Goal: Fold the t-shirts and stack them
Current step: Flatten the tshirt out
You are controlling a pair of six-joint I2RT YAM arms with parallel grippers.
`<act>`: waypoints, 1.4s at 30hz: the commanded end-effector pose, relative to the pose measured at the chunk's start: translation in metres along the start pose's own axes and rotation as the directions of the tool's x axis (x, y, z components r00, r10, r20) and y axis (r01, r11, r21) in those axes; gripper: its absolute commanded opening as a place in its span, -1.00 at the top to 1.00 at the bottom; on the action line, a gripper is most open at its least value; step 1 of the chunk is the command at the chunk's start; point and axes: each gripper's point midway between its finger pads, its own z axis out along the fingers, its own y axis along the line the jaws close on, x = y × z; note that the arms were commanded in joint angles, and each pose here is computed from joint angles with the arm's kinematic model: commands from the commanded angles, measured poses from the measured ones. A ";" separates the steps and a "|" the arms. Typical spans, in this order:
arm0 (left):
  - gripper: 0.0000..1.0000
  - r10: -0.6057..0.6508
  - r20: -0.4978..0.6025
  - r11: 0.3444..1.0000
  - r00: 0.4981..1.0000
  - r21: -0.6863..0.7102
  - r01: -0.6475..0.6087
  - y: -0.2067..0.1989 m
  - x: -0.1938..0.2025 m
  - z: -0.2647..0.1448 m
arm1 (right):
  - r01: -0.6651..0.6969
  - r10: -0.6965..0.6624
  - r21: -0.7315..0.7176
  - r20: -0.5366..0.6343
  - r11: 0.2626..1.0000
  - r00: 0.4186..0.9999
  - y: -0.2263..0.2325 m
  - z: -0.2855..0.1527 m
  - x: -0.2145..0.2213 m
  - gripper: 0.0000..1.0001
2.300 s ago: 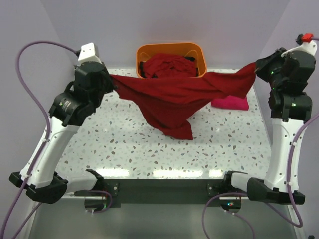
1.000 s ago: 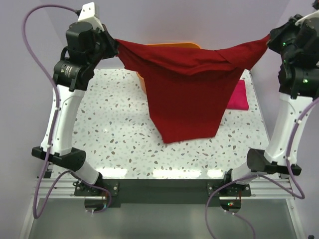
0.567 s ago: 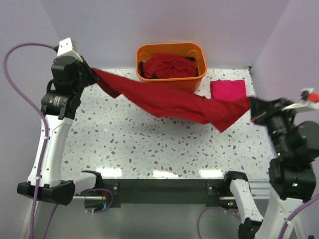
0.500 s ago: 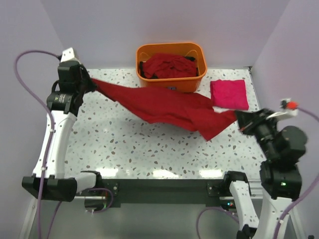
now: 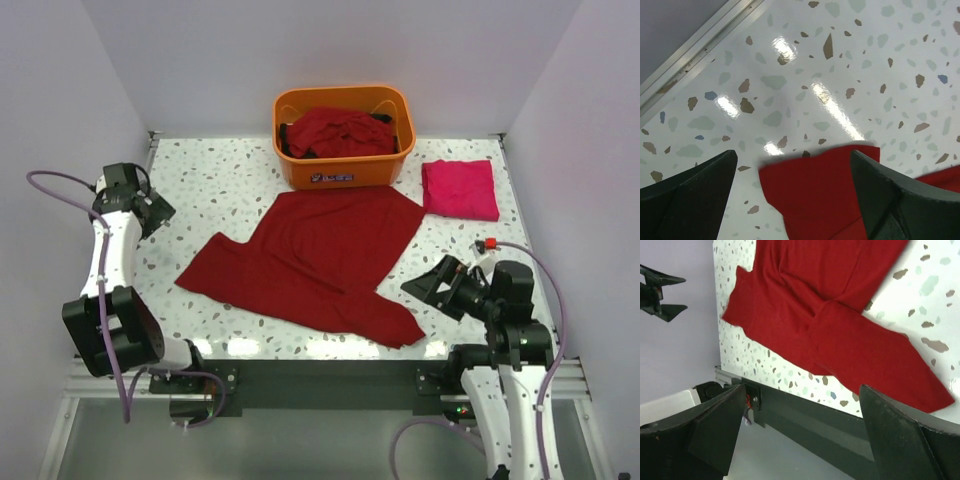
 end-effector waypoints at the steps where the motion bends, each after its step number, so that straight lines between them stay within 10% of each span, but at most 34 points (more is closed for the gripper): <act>1: -1.00 -0.051 0.085 0.990 0.995 0.135 0.039 -0.025 -0.026 -0.024 | 0.080 -0.079 -0.047 0.024 0.996 0.997 0.019 0.002 -0.021 -0.97; 10: -1.00 0.245 -0.002 0.874 0.970 0.433 -0.220 -0.121 0.103 -0.061 | 0.285 -0.275 0.177 -0.080 0.942 0.958 0.018 0.075 -0.065 -0.97; 19: -1.00 0.398 -0.167 0.814 0.902 0.519 -0.263 -0.106 0.229 -0.060 | 0.451 -0.396 0.334 -0.221 0.828 0.891 0.002 0.226 -0.101 -0.97; 31: -1.00 0.370 -0.204 0.907 0.906 0.289 -0.305 -0.081 0.215 0.008 | 0.466 -0.332 0.419 -0.353 0.779 0.875 -0.066 0.279 -0.072 -0.97; 39: -1.00 0.372 -0.163 0.908 0.914 0.269 -0.321 -0.102 0.176 0.022 | 0.476 -0.223 0.468 -0.498 0.745 0.838 -0.103 0.195 0.042 -0.97; 42: -1.00 0.381 -0.125 0.903 0.916 0.262 -0.339 -0.117 0.155 0.016 | 0.569 -0.233 0.393 -0.636 0.722 0.735 -0.107 0.147 0.126 -0.97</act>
